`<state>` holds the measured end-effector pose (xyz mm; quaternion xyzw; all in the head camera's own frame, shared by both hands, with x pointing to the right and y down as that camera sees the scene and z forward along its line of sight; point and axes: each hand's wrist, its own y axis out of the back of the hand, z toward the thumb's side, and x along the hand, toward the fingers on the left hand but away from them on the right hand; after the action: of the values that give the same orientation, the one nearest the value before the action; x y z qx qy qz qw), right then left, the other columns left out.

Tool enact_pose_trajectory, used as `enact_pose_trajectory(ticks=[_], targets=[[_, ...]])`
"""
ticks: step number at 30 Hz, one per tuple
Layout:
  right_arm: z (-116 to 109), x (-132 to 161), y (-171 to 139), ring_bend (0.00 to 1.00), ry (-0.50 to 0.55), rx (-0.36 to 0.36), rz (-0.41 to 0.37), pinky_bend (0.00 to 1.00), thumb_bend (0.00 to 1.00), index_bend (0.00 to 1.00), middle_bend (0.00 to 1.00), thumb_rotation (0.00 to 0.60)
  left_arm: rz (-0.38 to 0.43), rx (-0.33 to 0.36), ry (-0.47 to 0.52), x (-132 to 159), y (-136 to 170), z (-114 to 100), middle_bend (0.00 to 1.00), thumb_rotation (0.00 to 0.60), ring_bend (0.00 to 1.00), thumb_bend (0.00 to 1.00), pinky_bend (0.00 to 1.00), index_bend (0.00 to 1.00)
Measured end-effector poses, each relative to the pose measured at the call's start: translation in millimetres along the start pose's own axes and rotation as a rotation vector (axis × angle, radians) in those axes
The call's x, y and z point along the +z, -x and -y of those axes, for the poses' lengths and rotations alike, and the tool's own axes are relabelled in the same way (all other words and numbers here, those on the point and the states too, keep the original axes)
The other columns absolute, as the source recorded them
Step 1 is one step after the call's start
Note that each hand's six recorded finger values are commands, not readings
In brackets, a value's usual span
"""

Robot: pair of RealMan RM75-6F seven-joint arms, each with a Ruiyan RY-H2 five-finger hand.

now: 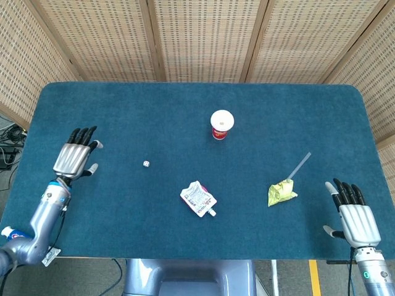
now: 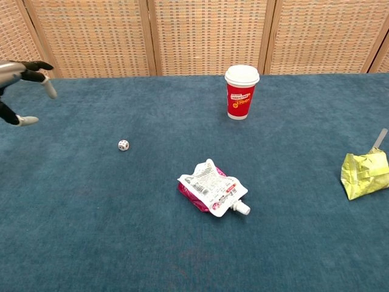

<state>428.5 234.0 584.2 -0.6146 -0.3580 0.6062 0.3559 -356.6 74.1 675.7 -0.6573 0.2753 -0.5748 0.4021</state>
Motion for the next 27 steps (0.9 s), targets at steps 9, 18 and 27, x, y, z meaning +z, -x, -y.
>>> enact_pose_trajectory(ticks=[9, 18, 27], targets=[[-5.3, -8.5, 1.2, 0.00, 0.020, -0.012, 0.019, 0.00, 0.00, 0.00, 0.00, 0.600, 0.062, -0.054, -0.028, 43.6, -36.0, 10.0, 0.00, 0.600, 0.00, 0.33, 0.00, 0.39], [-8.2, -13.2, 2.1, 0.00, 0.034, -0.022, 0.031, 0.00, 0.00, 0.00, 0.00, 0.600, 0.096, -0.091, -0.069, 74.3, -52.8, 24.0, 0.00, 0.600, 0.00, 0.33, 0.00, 0.41], [-9.0, -13.6, 3.2, 0.00, 0.043, -0.026, 0.028, 0.00, 0.00, 0.00, 0.00, 0.600, 0.098, -0.116, -0.104, 82.4, -60.9, 35.2, 0.00, 0.600, 0.00, 0.33, 0.00, 0.43]])
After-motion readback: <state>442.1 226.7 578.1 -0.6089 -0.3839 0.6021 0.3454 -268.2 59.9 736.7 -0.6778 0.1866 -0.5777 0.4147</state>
